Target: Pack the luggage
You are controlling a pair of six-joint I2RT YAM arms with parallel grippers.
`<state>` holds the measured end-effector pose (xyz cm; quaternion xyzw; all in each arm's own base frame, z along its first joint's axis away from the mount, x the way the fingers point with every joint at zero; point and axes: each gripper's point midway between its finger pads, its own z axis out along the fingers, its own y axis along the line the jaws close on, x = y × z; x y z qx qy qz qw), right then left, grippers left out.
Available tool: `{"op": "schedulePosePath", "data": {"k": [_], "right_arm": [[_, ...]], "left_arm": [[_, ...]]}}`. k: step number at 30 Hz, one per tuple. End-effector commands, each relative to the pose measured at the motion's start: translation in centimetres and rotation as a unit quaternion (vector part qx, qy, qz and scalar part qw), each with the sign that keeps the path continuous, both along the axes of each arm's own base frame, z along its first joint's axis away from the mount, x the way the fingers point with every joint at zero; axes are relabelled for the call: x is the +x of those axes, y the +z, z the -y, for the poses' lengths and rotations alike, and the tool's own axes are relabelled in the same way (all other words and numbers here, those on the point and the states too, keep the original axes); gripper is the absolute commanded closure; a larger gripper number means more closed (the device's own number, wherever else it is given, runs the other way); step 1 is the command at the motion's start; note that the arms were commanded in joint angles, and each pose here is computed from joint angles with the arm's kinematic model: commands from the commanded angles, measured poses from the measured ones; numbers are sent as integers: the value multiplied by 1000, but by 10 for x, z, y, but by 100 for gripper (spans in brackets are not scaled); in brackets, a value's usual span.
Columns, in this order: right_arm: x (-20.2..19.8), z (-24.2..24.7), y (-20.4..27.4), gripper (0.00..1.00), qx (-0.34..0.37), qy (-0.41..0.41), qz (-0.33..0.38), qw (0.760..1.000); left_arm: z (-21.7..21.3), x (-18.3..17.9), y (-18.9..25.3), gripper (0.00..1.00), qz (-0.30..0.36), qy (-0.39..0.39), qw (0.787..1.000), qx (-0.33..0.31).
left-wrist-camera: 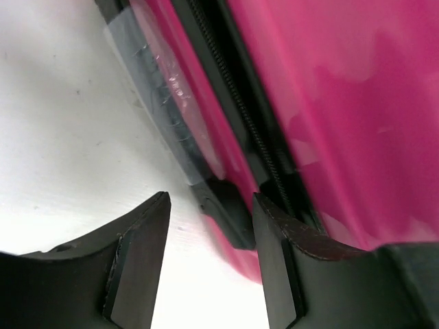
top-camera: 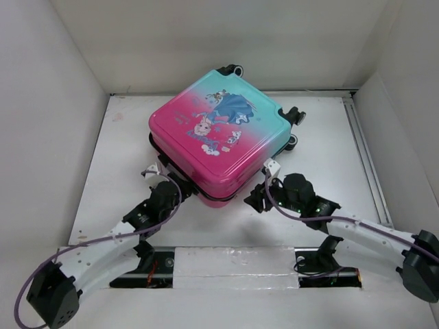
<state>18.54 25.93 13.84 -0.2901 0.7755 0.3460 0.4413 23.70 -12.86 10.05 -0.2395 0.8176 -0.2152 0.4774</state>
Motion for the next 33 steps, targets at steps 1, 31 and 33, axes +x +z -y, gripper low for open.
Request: {"op": "schedulePosePath", "data": {"k": [1,31,33], "right_arm": [[24,-18,33,50,70,-20,70,995],[32,-1,39,100,49,-107,71,991],[19,-8,25,100,45,-78,28,996]], "left_arm": [[17,9,6,53,22,-28,999,-13],[104,9,-2,100,49,-141,988,-44],[118,9,6,100,52,-148,986,-50]]}}
